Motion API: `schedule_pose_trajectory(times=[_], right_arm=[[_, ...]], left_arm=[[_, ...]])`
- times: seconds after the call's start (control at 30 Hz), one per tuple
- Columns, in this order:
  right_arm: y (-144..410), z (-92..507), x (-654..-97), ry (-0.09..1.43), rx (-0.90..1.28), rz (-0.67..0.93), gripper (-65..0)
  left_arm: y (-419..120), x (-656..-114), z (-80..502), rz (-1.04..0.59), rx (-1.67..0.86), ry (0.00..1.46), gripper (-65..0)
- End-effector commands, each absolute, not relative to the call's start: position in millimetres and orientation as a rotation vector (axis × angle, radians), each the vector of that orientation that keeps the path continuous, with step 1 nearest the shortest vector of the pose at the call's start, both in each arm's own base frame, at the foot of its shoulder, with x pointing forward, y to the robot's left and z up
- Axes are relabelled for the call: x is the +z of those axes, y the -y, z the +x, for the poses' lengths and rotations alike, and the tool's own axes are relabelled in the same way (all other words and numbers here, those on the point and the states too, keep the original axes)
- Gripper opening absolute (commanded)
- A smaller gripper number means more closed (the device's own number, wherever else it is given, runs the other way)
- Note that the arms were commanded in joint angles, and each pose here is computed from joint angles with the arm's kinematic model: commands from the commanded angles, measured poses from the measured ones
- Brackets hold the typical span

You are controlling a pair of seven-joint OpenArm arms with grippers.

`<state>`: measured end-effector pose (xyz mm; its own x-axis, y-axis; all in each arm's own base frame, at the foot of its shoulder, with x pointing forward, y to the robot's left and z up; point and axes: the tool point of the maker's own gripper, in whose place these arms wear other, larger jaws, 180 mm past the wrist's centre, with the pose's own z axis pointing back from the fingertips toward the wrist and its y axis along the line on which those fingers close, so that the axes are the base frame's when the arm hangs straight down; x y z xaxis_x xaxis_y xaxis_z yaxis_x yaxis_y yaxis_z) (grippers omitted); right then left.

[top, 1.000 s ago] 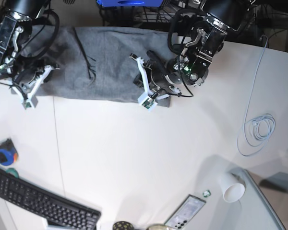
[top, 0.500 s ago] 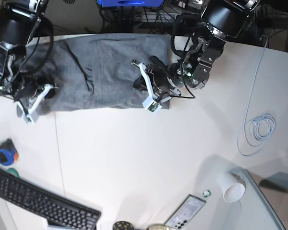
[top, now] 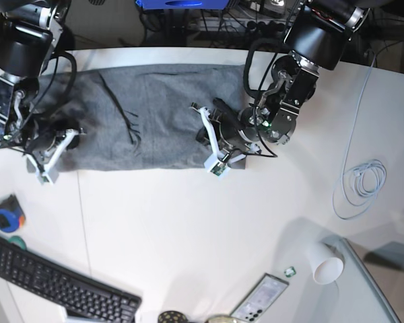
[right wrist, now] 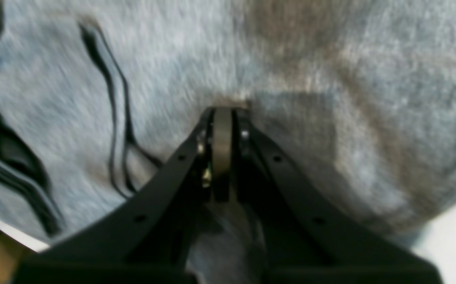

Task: Layout the t-shirt on the table in an organized manner, then fold the t-shirt properly
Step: 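Release the fold and withdraw the left gripper from the shirt, then grasp the grey shirt ends with both grippers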

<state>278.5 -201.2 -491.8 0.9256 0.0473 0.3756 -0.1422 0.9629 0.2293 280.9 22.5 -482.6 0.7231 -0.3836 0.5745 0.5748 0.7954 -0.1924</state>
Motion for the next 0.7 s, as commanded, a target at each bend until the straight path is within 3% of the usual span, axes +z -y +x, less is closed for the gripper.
schedule_pose_trajectory(times=[0.0,0.3,0.37,0.43,0.57,0.6,0.67], right_arm=[[213,293,-476,0.44,0.093,0.228,-62.3],[258,301,-395,0.651,0.069,0.05,-61.1],[277,289,-394,0.617,0.049,0.029,-53.3],[300,275,-396,0.578,-0.042,0.014,-40.1],[330,243,-424,0.502,-0.251,0.069,-7.1],[337,236,-432,0.479,-0.284,0.082,-3.5],[335,230,-452,0.438,-0.335,0.161,-4.1]], left_arm=[[-25,-474,293,-0.358,-0.551,0.576,-65.0],[-71,-425,326,-0.309,-0.396,0.704,-65.0],[-94,-409,329,-0.276,-0.345,0.74,-65.0],[-121,-398,327,-0.239,-0.299,0.772,-65.0],[-171,-404,306,-0.178,-0.254,0.774,-65.0],[-178,-408,299,-0.183,-0.261,0.774,-65.0],[-195,-418,283,-0.189,-0.261,0.775,-65.0]])
